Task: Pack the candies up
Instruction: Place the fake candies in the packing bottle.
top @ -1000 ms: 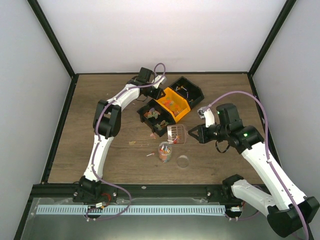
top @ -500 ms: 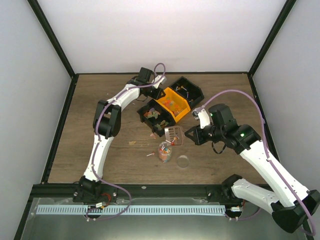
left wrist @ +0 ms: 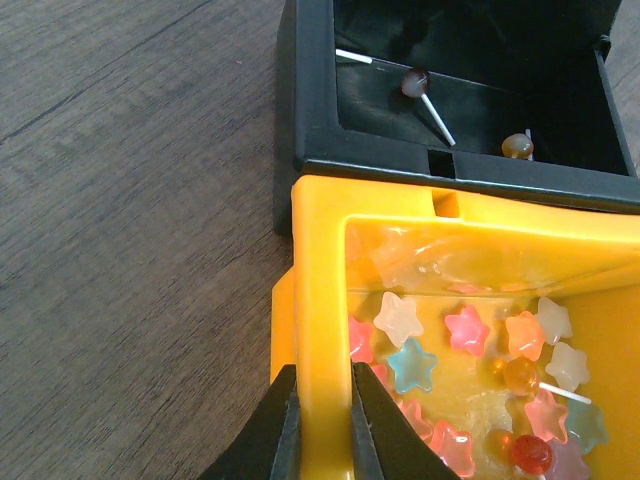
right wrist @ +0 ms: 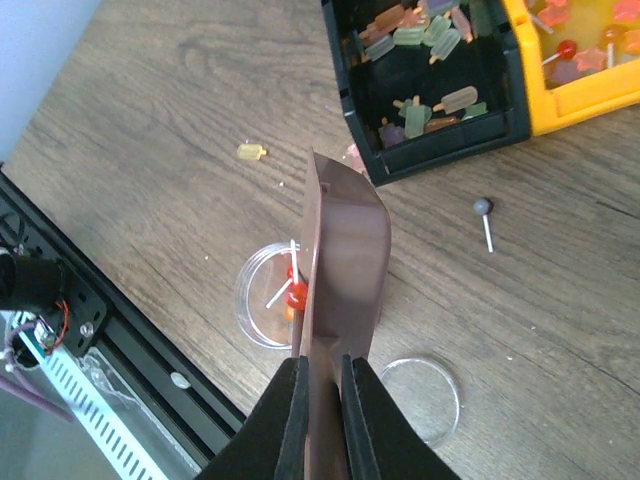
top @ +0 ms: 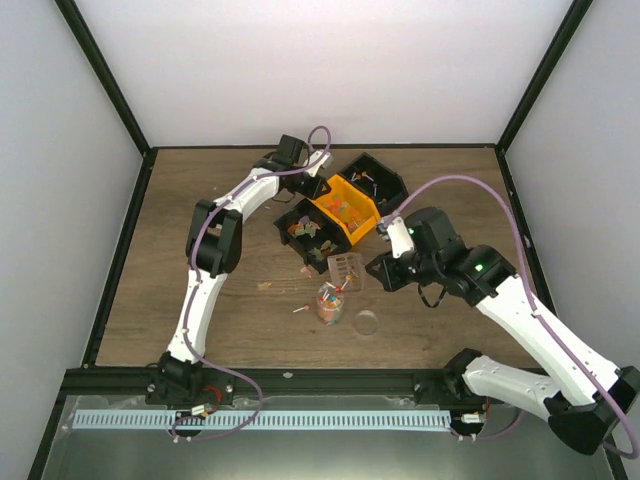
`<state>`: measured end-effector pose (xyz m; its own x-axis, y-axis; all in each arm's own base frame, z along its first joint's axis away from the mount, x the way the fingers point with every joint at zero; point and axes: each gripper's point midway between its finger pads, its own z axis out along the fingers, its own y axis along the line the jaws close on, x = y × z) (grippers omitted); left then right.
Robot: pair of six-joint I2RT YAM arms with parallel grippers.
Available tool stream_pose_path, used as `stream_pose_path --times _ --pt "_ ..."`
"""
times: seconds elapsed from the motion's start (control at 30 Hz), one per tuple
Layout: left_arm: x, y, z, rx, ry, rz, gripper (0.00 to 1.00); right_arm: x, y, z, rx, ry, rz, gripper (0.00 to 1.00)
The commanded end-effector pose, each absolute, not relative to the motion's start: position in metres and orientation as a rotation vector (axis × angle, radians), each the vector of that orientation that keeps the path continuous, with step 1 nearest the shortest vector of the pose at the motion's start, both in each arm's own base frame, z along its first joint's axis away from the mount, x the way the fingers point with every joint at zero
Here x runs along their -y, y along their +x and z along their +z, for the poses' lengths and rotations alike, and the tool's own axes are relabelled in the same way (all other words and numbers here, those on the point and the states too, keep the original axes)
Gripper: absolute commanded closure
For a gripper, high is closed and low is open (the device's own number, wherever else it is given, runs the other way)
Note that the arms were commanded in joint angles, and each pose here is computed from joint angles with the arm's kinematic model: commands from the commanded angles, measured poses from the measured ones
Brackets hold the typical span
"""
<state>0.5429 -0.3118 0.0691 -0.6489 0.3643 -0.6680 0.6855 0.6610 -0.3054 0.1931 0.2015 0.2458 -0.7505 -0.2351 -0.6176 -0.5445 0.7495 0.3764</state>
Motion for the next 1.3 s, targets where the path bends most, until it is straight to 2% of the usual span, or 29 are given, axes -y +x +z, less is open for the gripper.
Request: stream_pose_path --times 0.0,0.33,0.6,0.73,0.87,0.97,1.07,1.27 --pt "0.295 0.528 0.002 -2.451 0.831 -0.709 0.96 -0.208 0.193 0.253 -2.391 -0.598 0.684 0.99" --pt "0.294 0.528 0.002 -2.453 0.83 -0.71 0.96 -0.205 0.199 0.256 -2.38 -0.577 0.641 0.99" --pt "0.294 0.527 0.0 -2.457 0.83 -0.711 0.96 -0.208 0.2 0.29 -2.311 -0.59 0.673 0.99" --pt "0.294 0.527 -0.002 -2.458 0.829 -0.717 0.96 -0.219 0.193 0.268 -2.363 -0.633 0.738 0.99" --pt "0.292 0.527 -0.002 -2.461 0.832 -0.711 0.96 -0.201 0.204 0.265 -2.368 -0.581 0.567 0.99" --pt "0.291 0.527 -0.004 -2.462 0.826 -0.711 0.96 -0.212 0.198 0.274 -2.344 -0.627 0.65 0.99" --pt "0.292 0.526 -0.005 -2.464 0.825 -0.72 0.96 -0.199 0.205 0.273 -2.348 -0.604 0.543 0.99" --pt "0.291 0.525 -0.004 -2.466 0.824 -0.719 0.96 -0.19 0.212 0.293 -2.28 -0.503 0.525 0.99"
